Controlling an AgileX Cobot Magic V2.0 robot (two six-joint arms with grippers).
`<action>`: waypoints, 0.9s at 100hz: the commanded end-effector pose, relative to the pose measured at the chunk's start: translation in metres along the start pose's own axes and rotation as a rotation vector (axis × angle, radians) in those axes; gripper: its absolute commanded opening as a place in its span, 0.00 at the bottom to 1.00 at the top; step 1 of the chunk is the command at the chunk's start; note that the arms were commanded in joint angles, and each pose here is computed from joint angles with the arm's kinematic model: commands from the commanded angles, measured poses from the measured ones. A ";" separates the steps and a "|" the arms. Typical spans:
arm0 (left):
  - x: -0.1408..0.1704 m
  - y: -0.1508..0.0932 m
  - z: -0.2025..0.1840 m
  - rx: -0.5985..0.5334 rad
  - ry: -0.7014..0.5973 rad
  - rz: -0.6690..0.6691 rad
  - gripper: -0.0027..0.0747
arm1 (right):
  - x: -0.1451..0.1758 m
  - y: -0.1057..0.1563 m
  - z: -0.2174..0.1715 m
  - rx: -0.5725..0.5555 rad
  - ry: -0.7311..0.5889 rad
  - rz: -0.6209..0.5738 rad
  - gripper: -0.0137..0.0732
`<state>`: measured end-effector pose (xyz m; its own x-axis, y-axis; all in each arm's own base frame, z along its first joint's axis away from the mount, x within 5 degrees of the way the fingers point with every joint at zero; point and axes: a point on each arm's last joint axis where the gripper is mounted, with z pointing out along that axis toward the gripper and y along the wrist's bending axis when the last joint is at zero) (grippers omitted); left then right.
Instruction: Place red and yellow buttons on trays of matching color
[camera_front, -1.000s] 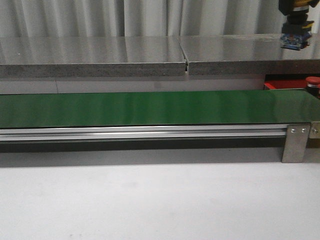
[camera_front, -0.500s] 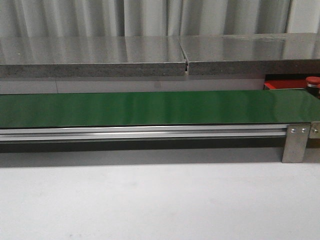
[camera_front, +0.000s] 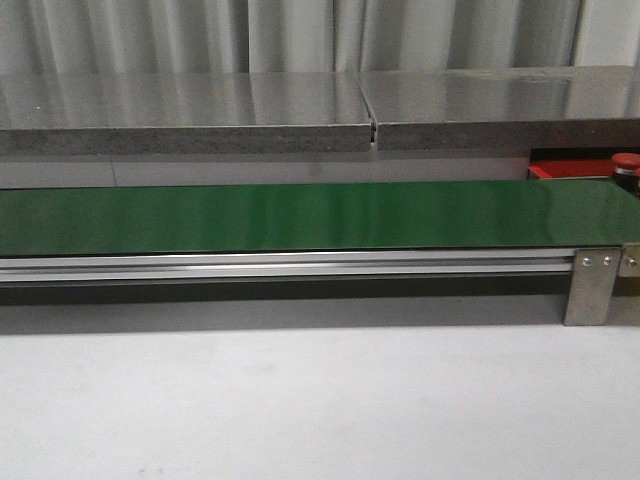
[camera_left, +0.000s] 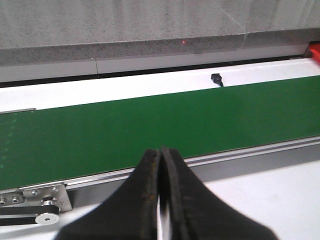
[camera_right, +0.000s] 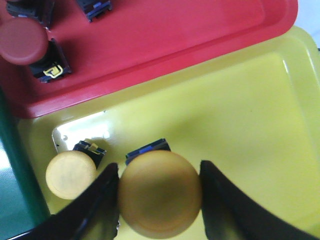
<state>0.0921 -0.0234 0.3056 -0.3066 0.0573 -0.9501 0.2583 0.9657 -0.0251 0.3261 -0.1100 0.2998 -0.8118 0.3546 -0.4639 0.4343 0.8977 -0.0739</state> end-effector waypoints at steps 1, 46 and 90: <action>-0.014 0.001 -0.003 -0.012 -0.084 -0.015 0.01 | -0.005 -0.008 -0.013 -0.017 -0.124 0.012 0.25; -0.014 0.001 -0.003 -0.012 -0.084 -0.015 0.01 | 0.006 -0.003 0.040 -0.073 -0.104 0.055 0.25; -0.014 0.001 -0.003 -0.012 -0.084 -0.015 0.01 | 0.009 0.001 0.065 -0.076 -0.050 0.059 0.39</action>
<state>0.0921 -0.0234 0.3056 -0.3066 0.0573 -0.9501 0.2583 0.9657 -0.0251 0.3436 -0.1202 0.2159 -0.8047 0.4161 -0.4235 0.4536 0.8911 0.0136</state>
